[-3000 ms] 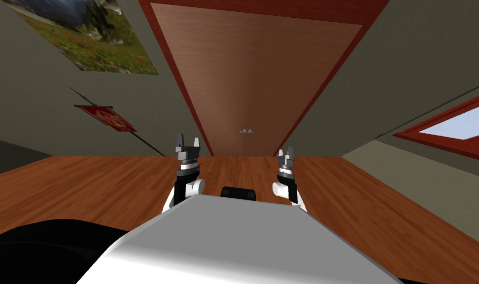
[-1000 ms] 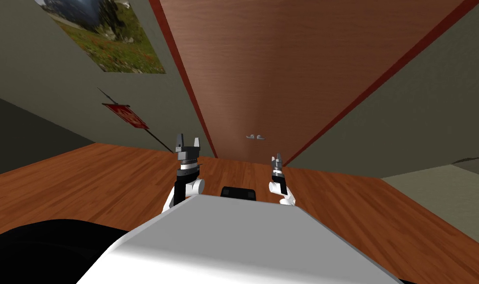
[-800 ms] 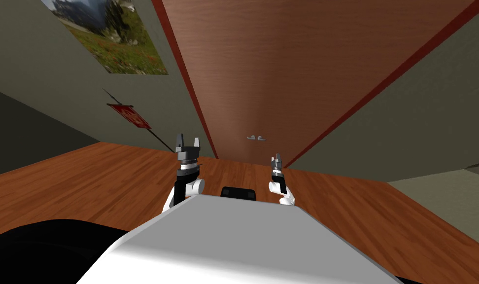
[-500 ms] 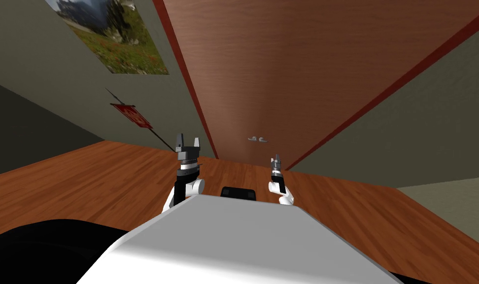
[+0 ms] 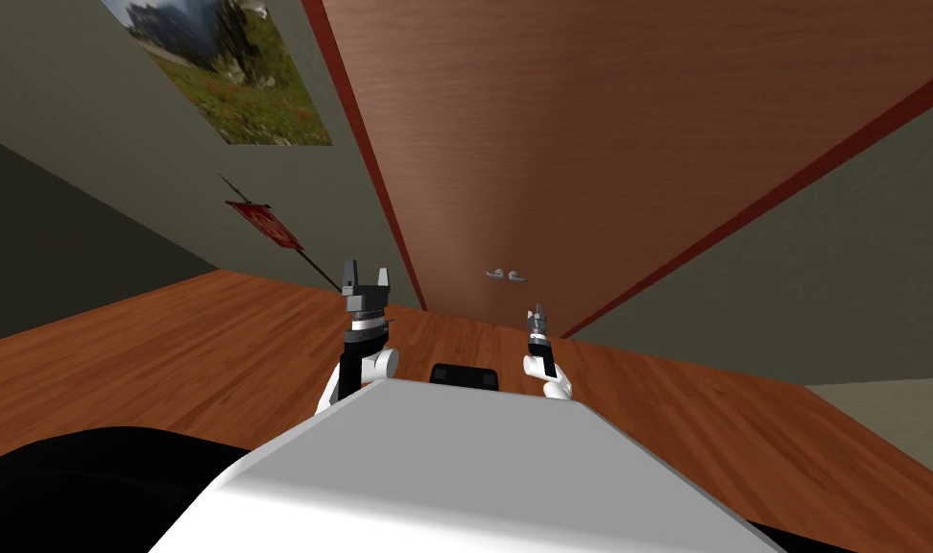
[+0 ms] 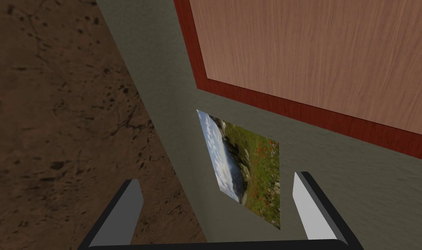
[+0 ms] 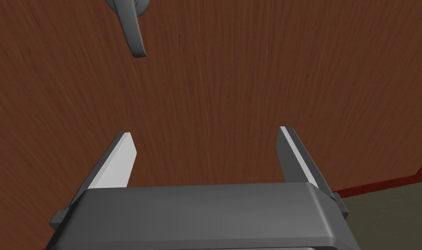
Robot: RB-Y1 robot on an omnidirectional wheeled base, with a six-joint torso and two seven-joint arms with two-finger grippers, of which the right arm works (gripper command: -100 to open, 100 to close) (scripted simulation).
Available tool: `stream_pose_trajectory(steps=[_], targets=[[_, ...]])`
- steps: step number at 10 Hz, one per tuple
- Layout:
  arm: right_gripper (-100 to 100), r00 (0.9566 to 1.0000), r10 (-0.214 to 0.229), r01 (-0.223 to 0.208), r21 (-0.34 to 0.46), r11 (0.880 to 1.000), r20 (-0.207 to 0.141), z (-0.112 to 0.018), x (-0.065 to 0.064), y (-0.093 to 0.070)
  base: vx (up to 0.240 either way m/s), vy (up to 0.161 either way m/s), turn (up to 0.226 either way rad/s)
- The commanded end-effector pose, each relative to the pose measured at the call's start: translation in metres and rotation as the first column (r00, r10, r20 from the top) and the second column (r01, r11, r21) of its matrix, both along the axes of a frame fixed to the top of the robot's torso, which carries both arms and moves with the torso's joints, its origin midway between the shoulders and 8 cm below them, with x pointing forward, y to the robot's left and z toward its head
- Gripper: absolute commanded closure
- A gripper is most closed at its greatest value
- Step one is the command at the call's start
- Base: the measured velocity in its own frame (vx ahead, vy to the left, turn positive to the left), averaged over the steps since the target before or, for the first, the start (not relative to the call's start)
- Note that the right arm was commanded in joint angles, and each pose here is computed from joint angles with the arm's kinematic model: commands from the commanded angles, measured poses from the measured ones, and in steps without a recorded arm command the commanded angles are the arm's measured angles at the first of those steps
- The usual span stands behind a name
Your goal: Pull the door open
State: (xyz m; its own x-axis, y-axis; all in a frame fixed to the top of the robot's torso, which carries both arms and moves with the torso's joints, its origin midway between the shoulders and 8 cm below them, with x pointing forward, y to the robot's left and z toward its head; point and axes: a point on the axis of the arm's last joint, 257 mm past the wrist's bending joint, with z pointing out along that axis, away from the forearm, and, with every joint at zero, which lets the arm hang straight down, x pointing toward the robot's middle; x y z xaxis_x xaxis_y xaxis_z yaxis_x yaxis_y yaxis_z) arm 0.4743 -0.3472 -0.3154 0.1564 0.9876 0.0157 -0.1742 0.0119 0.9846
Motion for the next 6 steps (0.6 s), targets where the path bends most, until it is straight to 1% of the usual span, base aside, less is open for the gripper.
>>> stream_pose_trajectory(steps=[1, 6], targets=[[-100, 0.9997, -0.006, 0.006, 0.003, 1.0, -0.024, -0.011, 0.0, -0.004, 0.091, -0.02, 0.071], [-100, 0.9965, -0.021, 0.021, 0.008, 1.0, -0.08, -0.037, 0.0, -0.014, 0.089, -0.021, 0.067]])
